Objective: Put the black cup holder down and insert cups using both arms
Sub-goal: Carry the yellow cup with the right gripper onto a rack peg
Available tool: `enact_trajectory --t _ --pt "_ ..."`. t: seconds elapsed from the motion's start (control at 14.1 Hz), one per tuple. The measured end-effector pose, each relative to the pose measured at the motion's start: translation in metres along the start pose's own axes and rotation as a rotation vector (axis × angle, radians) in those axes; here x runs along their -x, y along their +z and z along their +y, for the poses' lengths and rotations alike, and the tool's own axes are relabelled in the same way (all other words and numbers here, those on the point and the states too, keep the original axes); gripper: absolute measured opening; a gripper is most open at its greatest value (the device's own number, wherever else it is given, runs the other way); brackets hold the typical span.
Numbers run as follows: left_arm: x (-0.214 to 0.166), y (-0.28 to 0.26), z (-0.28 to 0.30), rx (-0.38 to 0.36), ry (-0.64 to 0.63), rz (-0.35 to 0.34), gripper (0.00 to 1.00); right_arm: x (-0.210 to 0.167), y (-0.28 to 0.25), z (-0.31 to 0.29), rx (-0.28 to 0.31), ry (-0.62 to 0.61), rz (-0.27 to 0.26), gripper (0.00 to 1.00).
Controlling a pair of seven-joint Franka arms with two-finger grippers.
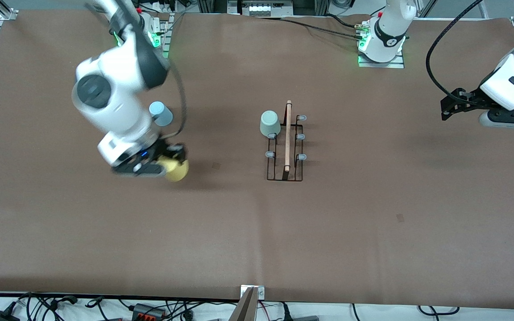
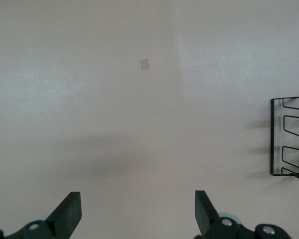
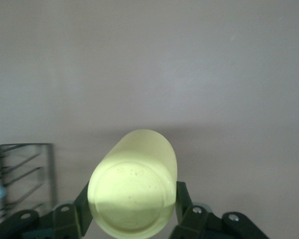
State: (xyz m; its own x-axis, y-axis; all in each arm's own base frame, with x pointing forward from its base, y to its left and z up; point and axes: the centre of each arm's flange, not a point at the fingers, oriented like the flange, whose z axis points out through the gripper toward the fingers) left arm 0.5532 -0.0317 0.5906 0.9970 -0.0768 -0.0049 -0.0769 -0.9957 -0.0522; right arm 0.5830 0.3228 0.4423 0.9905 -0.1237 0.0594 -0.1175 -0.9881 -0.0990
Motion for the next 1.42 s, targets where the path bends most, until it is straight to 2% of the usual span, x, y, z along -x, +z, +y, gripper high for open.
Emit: enact_trajectory --t 0.14,0.28,0.5,0.92,1.14,1.42 --pt "0.0 0.0 0.0 0.0 0.0 0.0 1.0 0.039 0.005 -0.061 -0.014 0.086 0.003 0.67" --pt "0.0 0.0 0.0 0.0 0.0 0.0 1.0 0.072 0.019 -0.117 -0.013 0.142 0.033 0.67" --pt "0.0 0.0 0.0 0.0 -0.001 -0.001 1.0 0.101 0.045 -0.18 -0.031 0.206 0.056 0.67" --pt "0.001 0.0 0.0 0.0 0.0 -0.006 1.0 0.103 0.07 -0.21 -0.049 0.204 0.075 0.67" --pt "0.001 0.0 0.0 0.0 0.001 -0.006 1.0 0.097 0.088 -0.211 -0.08 0.208 0.09 0.67" --pt "0.001 0.0 0.001 0.0 0.001 -0.007 1.0 0.095 0.117 -0.211 -0.063 0.197 0.098 0.67"
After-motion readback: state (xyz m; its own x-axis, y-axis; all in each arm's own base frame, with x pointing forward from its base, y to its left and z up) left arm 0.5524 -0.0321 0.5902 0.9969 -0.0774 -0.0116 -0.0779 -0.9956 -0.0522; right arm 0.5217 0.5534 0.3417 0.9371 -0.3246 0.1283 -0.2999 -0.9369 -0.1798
